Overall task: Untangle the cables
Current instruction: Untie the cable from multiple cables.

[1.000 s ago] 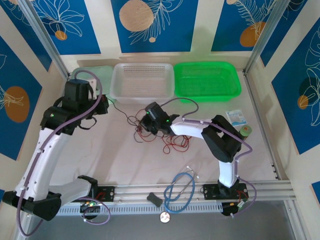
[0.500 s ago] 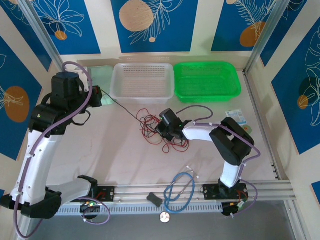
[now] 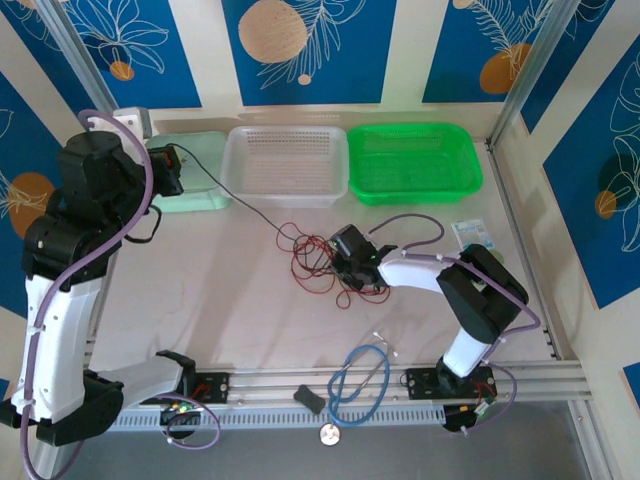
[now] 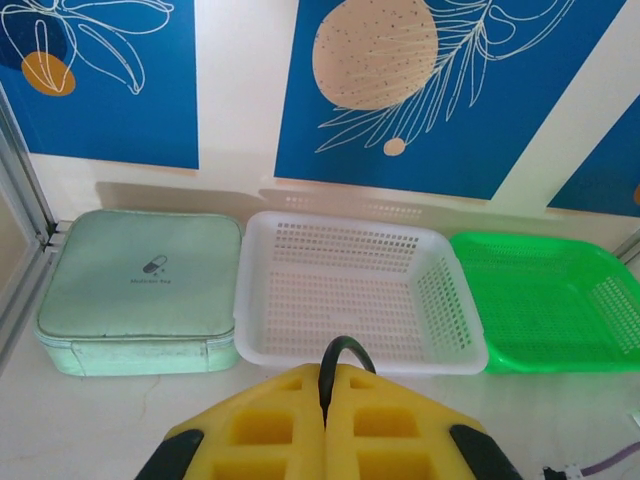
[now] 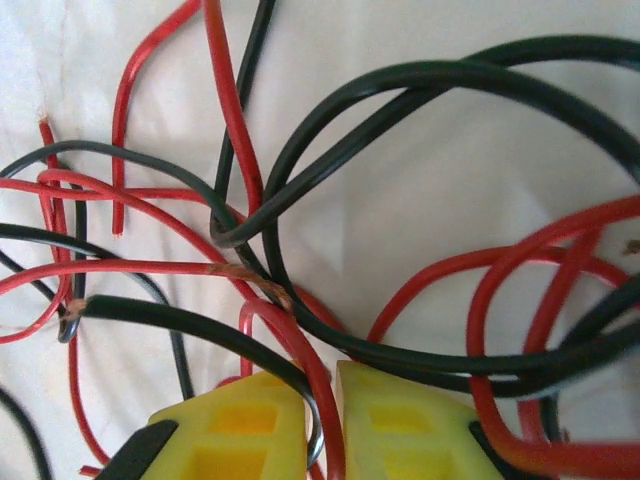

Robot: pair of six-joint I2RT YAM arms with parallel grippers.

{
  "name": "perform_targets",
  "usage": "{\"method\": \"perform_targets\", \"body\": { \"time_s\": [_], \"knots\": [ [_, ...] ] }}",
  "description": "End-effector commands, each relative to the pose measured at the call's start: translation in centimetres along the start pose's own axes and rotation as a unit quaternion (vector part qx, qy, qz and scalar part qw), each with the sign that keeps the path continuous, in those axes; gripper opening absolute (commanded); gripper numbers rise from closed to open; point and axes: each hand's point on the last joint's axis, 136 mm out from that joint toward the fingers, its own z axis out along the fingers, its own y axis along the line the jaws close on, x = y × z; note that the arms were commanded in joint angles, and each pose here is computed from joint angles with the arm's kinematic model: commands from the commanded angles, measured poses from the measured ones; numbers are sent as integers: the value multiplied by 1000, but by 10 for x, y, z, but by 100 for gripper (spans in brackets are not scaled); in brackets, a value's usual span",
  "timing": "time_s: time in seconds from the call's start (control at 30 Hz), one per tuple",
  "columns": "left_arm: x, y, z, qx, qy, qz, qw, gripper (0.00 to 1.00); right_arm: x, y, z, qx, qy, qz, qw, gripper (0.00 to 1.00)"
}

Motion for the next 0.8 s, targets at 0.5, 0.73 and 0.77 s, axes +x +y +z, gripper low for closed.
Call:
{"method": "perform_targets", "body": {
  "time_s": [0.5, 0.73, 0.77],
  "knots": [
    [-39, 11, -1, -50, -55, 32, 997, 0, -58, -90, -59, 172, -121, -55, 976, 0],
    [-45, 21, -1, -83, -65, 48, 993, 0, -70, -130, -67, 217, -133, -35, 966, 0],
    [-46, 22, -1, -86, -66, 50, 993, 0, -72, -134, -67, 220, -134, -32, 966, 0]
  ]
}}
